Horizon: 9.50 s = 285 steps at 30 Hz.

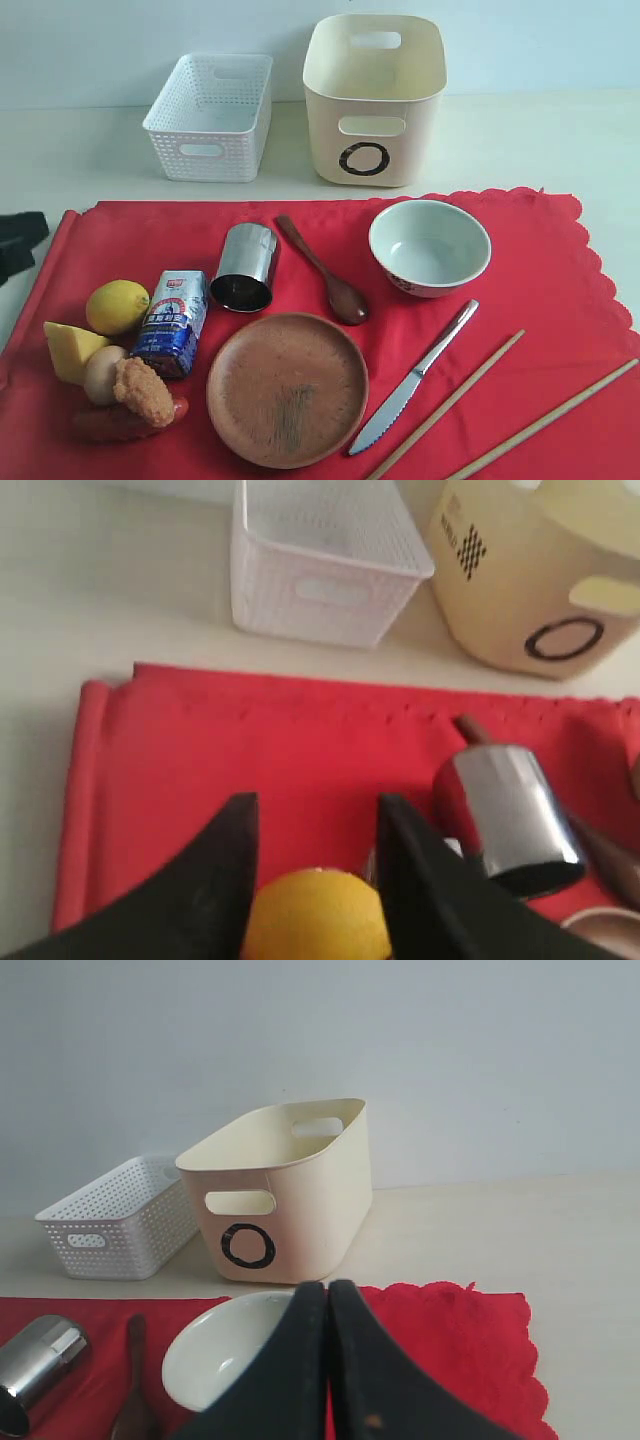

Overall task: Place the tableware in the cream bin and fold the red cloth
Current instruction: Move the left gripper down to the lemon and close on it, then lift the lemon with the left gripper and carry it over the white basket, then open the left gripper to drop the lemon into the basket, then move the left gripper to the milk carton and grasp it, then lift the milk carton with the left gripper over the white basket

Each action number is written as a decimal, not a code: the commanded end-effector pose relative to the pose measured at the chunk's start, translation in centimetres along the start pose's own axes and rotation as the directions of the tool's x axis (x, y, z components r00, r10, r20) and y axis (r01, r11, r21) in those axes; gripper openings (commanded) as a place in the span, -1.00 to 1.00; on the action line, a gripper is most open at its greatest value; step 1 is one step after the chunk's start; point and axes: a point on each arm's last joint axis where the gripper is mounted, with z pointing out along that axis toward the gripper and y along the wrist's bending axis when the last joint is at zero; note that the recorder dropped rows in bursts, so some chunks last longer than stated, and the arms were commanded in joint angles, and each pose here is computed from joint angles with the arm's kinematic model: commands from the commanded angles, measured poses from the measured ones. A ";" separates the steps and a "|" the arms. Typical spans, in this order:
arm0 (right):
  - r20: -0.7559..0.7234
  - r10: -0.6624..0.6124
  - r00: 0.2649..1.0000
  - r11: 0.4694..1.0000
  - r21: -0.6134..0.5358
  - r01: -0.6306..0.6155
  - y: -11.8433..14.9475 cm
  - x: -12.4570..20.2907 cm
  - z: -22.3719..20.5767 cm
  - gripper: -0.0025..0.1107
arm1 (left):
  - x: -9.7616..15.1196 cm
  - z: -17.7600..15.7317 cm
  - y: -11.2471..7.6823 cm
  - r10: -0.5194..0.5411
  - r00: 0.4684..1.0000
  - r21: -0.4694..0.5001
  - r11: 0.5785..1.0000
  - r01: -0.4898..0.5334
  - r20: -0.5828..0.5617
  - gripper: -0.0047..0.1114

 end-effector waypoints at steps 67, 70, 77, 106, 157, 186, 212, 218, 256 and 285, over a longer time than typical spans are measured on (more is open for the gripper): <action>0.010 -0.008 1.000 1.000 -0.001 0.008 0.0 0.0 0.0 -0.96 | -2.9 8.2 -2.0 -0.059 0.973 0.483 0.874 -0.057 0.221 -0.92; 0.010 -0.008 1.000 1.000 -0.001 0.008 0.0 0.0 0.0 -0.96 | -4.8 9.3 -1.6 -0.050 0.965 0.431 0.900 -0.068 0.257 -0.92; 0.010 -0.008 1.000 1.000 -0.001 0.008 0.0 0.0 0.0 -0.96 | -9.2 14.7 0.2 0.033 0.972 0.271 0.958 -0.098 0.232 -0.92; 0.010 -0.008 1.000 1.000 -0.001 0.008 0.0 0.0 0.0 -0.96 | -7.0 28.5 1.9 0.130 0.985 0.210 0.966 -0.151 0.110 -0.45; 0.010 -0.008 1.000 1.000 -0.001 0.008 0.0 0.0 0.0 -0.96 | -8.7 16.4 -3.7 0.224 0.927 0.524 0.851 -0.035 -0.302 -0.91; 0.010 -0.008 1.000 1.000 -0.001 0.008 0.0 0.0 0.0 -0.96 | 0.6 8.8 -5.6 0.326 0.829 0.409 0.903 -0.130 -0.455 -0.87; 0.010 -0.008 1.000 1.000 -0.001 0.008 0.0 0.0 0.0 -0.96 | 2.7 10.6 -5.1 0.385 0.773 0.330 0.913 -0.239 -0.505 0.22; 0.010 -0.008 1.000 1.000 -0.001 0.008 0.0 0.0 0.0 -0.96 | 2.9 10.9 -5.6 0.412 0.763 0.262 0.910 -0.321 -0.497 0.35; 0.010 -0.008 1.000 1.000 -0.001 0.008 0.0 0.0 0.0 -0.96 | 4.3 11.6 -5.1 0.382 0.742 0.244 0.924 -0.294 -0.551 -0.92; 0.010 -0.008 1.000 1.000 -0.001 0.008 0.0 0.0 0.0 -0.96 | -4.2 10.2 -7.9 0.364 0.894 0.207 0.926 -0.316 -0.263 -0.92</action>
